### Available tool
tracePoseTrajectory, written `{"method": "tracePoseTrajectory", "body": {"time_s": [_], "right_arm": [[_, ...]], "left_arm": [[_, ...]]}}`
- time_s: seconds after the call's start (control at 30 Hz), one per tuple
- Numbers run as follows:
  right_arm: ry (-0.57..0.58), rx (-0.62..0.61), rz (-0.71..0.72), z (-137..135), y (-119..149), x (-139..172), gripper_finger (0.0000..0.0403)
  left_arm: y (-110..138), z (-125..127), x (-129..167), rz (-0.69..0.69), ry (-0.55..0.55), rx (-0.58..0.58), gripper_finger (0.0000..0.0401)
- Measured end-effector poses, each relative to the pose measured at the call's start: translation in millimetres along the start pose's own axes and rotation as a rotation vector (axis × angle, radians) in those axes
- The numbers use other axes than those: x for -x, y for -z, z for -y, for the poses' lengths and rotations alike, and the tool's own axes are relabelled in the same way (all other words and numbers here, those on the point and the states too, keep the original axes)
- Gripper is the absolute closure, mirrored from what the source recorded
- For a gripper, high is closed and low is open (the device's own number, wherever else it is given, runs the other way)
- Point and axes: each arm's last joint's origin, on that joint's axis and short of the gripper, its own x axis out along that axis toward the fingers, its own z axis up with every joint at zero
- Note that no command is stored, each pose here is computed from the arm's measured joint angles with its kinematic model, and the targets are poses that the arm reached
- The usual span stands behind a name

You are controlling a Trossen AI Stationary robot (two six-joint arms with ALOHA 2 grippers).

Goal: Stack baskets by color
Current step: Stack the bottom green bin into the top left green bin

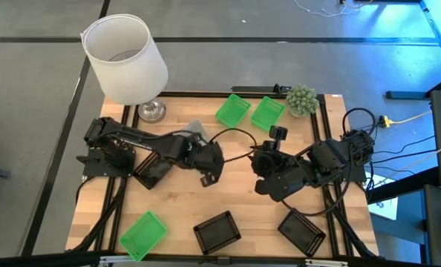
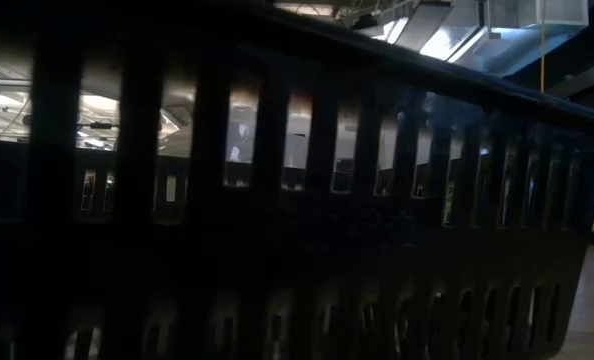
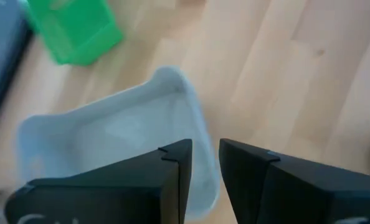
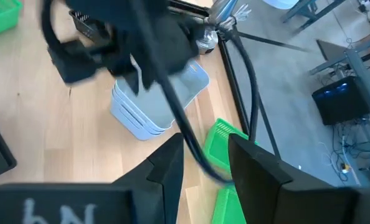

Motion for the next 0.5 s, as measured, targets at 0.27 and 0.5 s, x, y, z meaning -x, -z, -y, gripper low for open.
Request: {"method": "tracePoseTrajectory", "body": {"time_s": [0.27, 0.5], "right_arm": [[0.013, -0.062, -0.024, 6.7, 15.1, 2.8, 0.0276], [-0.041, -0.041, -0.035, -19.8, 29.5, -9.9, 0.0276]], "left_arm": [[25.4, 23.3, 53.9, -0.065, -0.029, -0.049, 0.0332], [71.4, 46.4, 93.7, -0.193, 0.014, 0.049, 0.0332]]}}
